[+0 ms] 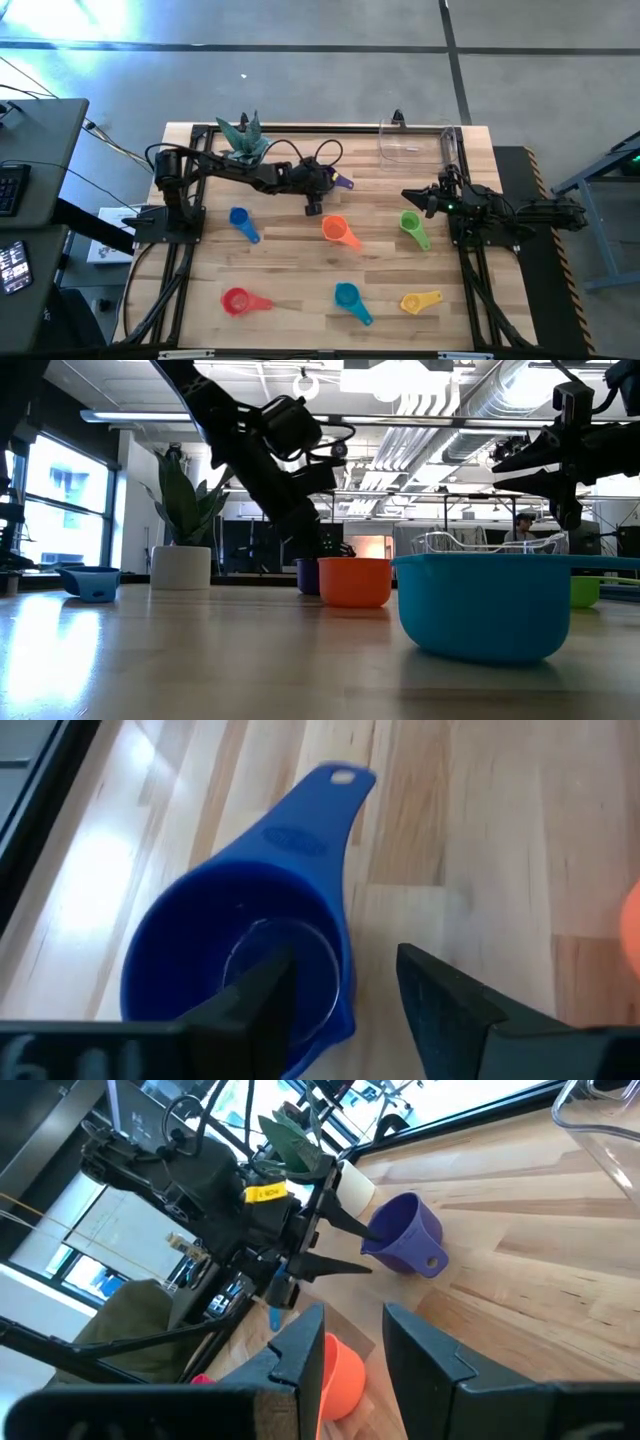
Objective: Nest measuring cups in basket
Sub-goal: Move the violet measuring cup to the center of the table
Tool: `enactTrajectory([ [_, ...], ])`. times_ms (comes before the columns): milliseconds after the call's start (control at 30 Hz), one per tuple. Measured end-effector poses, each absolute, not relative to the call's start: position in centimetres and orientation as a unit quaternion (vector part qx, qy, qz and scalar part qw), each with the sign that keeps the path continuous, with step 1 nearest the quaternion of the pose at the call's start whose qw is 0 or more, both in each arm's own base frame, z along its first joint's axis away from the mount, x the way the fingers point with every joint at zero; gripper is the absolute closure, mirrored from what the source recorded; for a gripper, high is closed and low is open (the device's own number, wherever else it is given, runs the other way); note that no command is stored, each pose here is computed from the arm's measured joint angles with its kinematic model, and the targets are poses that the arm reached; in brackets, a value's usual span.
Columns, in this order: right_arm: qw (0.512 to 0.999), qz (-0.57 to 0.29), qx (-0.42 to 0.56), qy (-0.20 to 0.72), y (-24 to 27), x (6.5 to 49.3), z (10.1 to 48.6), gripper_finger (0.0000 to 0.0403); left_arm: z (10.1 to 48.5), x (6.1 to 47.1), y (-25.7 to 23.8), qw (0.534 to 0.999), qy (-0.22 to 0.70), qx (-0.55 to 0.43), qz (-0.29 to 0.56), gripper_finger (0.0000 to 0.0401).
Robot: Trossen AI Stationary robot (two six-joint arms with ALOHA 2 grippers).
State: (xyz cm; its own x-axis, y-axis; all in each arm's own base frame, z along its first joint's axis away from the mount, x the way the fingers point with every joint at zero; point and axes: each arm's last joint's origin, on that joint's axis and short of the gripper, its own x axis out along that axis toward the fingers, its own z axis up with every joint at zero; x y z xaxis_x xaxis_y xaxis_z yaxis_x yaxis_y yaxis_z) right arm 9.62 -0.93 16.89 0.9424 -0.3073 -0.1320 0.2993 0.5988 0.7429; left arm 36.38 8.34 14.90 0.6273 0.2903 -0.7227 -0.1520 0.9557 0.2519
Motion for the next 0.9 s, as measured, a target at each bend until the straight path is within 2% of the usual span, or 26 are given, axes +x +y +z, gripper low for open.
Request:
enactTrajectory([
  [633, 0.894, -0.170, 0.414, -0.004, -0.9, 9.6, 16.9, 0.0307, 14.7, 36.1, 8.7, 0.892, 0.428, 0.082, 0.119, 0.0379],
  [900, 0.894, -0.170, 0.414, -0.004, -0.9, 9.6, 16.9, 0.0307, 15.2, 36.1, 7.6, 0.893, 0.430, 0.079, 0.112, 0.0370],
])
